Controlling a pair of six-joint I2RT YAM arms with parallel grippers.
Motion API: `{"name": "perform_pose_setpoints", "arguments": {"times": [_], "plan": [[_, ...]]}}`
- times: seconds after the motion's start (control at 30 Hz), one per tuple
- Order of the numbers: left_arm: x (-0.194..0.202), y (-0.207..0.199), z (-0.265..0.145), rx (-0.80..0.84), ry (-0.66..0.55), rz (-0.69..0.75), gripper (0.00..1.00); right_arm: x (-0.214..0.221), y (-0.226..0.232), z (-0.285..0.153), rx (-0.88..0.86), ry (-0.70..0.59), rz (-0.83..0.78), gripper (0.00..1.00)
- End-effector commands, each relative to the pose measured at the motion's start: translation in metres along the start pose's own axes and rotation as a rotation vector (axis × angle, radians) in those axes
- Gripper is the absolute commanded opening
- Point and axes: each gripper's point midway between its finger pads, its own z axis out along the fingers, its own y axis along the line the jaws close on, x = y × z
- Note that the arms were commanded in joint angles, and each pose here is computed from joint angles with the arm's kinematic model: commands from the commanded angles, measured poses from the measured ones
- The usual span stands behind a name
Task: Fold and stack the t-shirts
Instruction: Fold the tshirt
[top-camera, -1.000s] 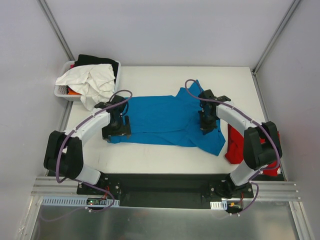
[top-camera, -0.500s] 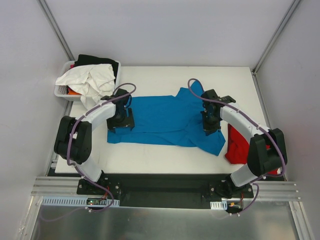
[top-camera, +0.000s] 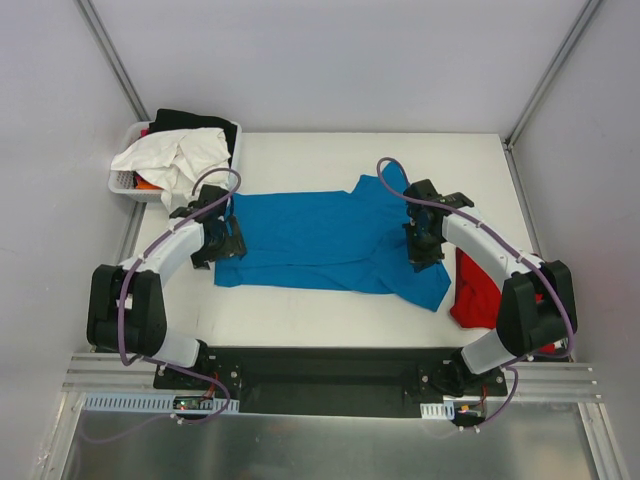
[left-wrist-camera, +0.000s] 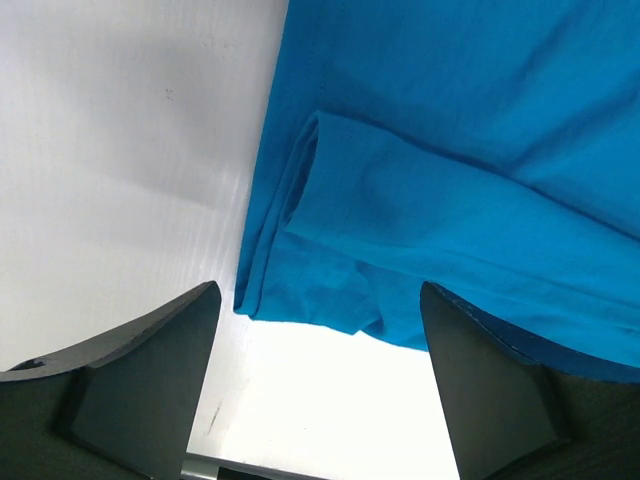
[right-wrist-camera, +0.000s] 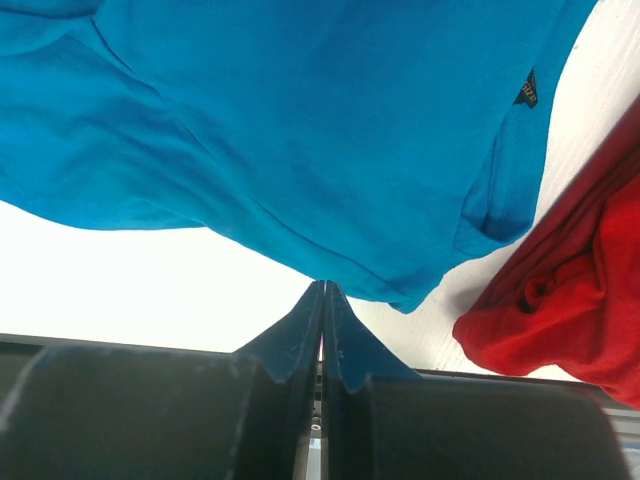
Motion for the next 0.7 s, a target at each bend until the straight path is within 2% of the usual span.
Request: {"name": "perform_pose_setpoints", "arguments": {"times": [0.0,0.13,0.27,0.5,0.57,0.6,0.67], "plan": [[-0.001,-0.002,0.003,0.019,-0.022,0.001,0.82,0.003,-0.003,-0.006,0.003,0.004,-0.013,0.03],[-0.001,-0.006,0.011,0.028,-0.004,0.013,0.81,0.003,-0.004,-0.006,0.009,0.003,-0.014,0.04],[-0.008,-0.013,0.019,0.036,0.009,0.024,0.69,0.005,-0.007,-0.008,0.017,-0.002,-0.01,0.03],[-0.016,-0.021,0.026,0.052,0.014,0.05,0.67,0.008,-0.011,-0.011,0.034,-0.012,-0.003,0.04],[-0.017,-0.022,0.028,0.056,0.013,0.063,0.58,0.01,-0.012,-0.01,0.037,-0.01,-0.002,0.03],[-0.018,-0.023,0.028,0.059,0.01,0.067,0.47,0.01,-0.012,-0.01,0.036,-0.008,-0.003,0.03],[-0.021,-0.024,0.031,0.058,0.011,0.075,0.32,0.011,-0.013,-0.01,0.041,-0.005,-0.002,0.03]]}}
